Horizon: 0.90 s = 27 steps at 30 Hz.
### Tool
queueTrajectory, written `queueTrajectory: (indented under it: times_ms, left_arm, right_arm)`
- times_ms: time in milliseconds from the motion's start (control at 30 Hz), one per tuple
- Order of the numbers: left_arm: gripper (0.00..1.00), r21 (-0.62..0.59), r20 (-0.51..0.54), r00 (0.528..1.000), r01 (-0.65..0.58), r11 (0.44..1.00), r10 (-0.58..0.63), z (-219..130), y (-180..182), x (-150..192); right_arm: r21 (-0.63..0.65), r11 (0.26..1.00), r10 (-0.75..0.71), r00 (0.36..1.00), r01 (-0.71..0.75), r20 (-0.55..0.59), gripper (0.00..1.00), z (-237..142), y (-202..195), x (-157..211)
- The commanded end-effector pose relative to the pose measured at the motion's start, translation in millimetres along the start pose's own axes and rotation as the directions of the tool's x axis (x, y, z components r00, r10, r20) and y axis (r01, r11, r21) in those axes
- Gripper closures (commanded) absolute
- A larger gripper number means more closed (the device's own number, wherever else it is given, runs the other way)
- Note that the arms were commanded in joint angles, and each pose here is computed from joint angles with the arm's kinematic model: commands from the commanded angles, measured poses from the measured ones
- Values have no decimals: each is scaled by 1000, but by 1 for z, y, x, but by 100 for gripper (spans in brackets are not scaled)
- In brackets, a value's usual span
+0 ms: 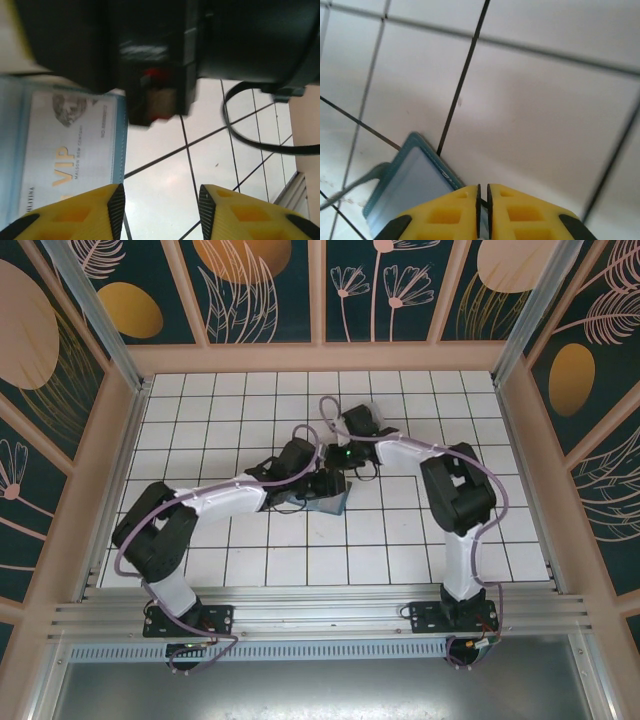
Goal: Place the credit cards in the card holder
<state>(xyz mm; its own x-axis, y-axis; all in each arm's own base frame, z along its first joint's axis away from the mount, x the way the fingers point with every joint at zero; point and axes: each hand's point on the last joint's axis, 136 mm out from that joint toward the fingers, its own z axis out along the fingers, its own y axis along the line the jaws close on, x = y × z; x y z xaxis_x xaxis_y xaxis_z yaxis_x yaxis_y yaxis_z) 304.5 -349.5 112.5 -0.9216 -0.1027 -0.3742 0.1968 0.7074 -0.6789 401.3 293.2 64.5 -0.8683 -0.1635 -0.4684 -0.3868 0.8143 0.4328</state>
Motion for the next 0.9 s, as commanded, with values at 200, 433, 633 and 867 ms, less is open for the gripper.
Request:
queueTrajectory:
  times_ms: [200, 433, 633, 867]
  left_arm:
    - [51, -40, 159, 987, 11, 999, -5, -33, 15, -79]
    - [49, -13, 140, 990, -32, 999, 33, 3, 20, -148]
    - [48, 1, 83, 994, -68, 998, 68, 52, 23, -184]
    - [49, -30, 48, 997, -51, 998, 52, 89, 44, -195]
  right_arm:
    - [212, 972, 21, 937, -101, 350, 65, -114, -58, -82]
    - [304, 937, 54, 932, -172, 359, 48, -117, -111, -97]
    - [348, 927, 37, 956, -142, 291, 39, -93, -127, -108]
    - [377, 918, 33, 971, -123, 236, 34, -72, -139, -119]
